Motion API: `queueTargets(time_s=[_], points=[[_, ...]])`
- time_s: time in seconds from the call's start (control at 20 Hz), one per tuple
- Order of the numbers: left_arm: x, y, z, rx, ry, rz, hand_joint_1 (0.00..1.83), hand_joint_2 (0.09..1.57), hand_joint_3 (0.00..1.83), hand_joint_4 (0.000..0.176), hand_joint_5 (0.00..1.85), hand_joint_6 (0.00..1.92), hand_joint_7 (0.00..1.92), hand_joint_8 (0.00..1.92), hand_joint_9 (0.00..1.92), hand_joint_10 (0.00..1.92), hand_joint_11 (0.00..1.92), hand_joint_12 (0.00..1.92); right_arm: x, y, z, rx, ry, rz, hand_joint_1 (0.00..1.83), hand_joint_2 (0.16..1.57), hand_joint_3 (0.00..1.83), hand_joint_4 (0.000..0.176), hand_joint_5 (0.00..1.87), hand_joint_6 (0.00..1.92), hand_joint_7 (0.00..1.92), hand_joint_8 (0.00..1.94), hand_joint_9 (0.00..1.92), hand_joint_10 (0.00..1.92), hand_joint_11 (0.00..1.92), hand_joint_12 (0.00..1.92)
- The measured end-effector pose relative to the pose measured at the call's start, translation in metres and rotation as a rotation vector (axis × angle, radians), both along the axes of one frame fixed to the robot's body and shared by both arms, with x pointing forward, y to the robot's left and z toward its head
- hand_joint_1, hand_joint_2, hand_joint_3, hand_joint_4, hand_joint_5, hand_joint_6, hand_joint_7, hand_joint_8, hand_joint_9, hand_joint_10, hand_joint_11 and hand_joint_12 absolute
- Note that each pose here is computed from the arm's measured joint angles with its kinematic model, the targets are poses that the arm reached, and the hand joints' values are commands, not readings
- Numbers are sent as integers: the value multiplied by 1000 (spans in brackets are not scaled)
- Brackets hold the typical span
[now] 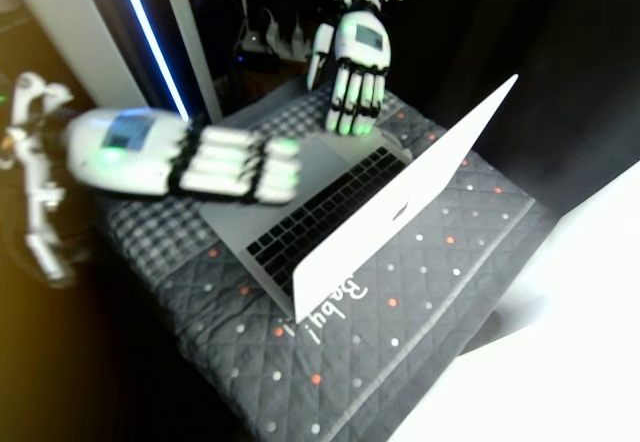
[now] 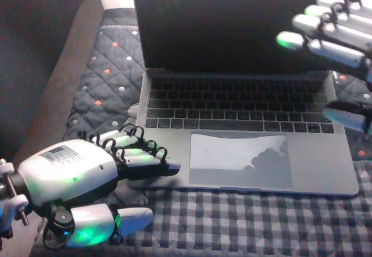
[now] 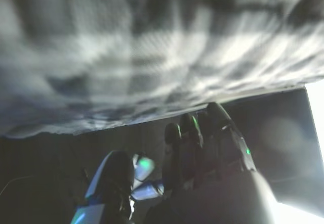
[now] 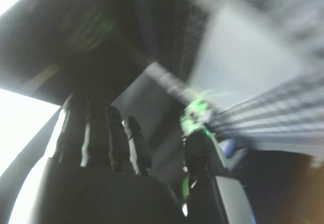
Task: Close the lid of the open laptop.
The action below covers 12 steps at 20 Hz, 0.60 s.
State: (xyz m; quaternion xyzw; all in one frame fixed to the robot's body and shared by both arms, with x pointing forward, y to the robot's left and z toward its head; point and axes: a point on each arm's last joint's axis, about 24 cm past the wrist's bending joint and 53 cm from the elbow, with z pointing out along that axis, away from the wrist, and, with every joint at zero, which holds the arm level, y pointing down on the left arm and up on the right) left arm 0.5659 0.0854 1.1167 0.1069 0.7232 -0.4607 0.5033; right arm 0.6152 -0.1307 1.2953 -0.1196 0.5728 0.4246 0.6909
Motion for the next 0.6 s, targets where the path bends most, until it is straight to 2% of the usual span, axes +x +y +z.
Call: queueTargets(time_s=[0.05, 0.1, 0.2, 0.25, 0.3, 0.35, 0.4, 0.5, 0.55, 0.6], points=[[0, 0, 0, 1, 0, 0, 193, 1468, 1, 5, 307, 115, 328, 1, 76, 366, 0, 675, 3, 5, 10, 12, -23, 6, 345, 1355, 0, 118, 0, 0, 0, 0, 0, 0, 0, 0], [1, 1, 0, 2, -2, 1, 201, 1467, 0, 2, 311, 113, 327, 1, 88, 342, 0, 673, 7, 7, 18, 15, -46, -3, 346, 1363, 0, 116, 0, 0, 0, 0, 0, 0, 0, 0], [1, 0, 0, -3, -1, 1, 253, 1460, 0, 9, 318, 111, 325, 3, 106, 313, 0, 706, 12, 10, 44, 7, -121, -39, 377, 1362, 0, 142, 0, 0, 0, 0, 0, 0, 0, 0], [1, -1, -1, -3, 0, 1, 208, 1471, 0, 16, 299, 100, 301, 2, 87, 289, 0, 623, 12, 12, 56, 7, -156, -47, 278, 1355, 0, 144, 0, 0, 0, 0, 0, 0, 0, 0], [1, -1, -1, -3, 0, 0, 197, 1471, 1, 16, 301, 100, 302, 5, 87, 284, 0, 606, 11, 15, 67, 17, -187, -51, 242, 1349, 0, 132, 0, 0, 0, 0, 0, 0, 0, 0], [1, -1, -1, -6, 0, -1, 134, 1479, 2, 34, 274, 89, 271, 1, 64, 255, 0, 525, 11, 15, 73, 26, -198, -50, 185, 1341, 0, 87, 0, 0, 0, 0, 0, 0, 0, 0], [1, -3, -1, -13, 2, -1, 109, 1489, 4, 25, 269, 87, 268, 2, 68, 243, 0, 543, 12, 17, 76, 16, -211, -52, 218, 1332, 0, 51, 0, 0, 0, 0, 0, 0, 0, 0], [3, -5, -3, -26, 4, -6, 138, 1486, 0, 18, 283, 90, 268, 6, 74, 232, 0, 515, 20, 10, 79, -20, -245, -138, 219, 1315, 0, 11, 0, 0, 0, 0, 0, 0, 0, 0], [4, -6, -5, -28, 8, -10, 142, 1484, 0, 18, 285, 91, 266, 5, 79, 231, 0, 514, 24, 6, 79, -35, -252, -177, 143, 1306, 0, 29, 0, 0, 0, 0, 0, 0, 0, 0], [3, -7, -6, -31, 11, -13, 131, 1483, 0, 21, 280, 86, 260, 2, 77, 223, 0, 462, 27, 2, 79, -44, -254, -210, 137, 1318, 0, 17, 0, 0, 0, 0, 0, 0, 0, 0]])
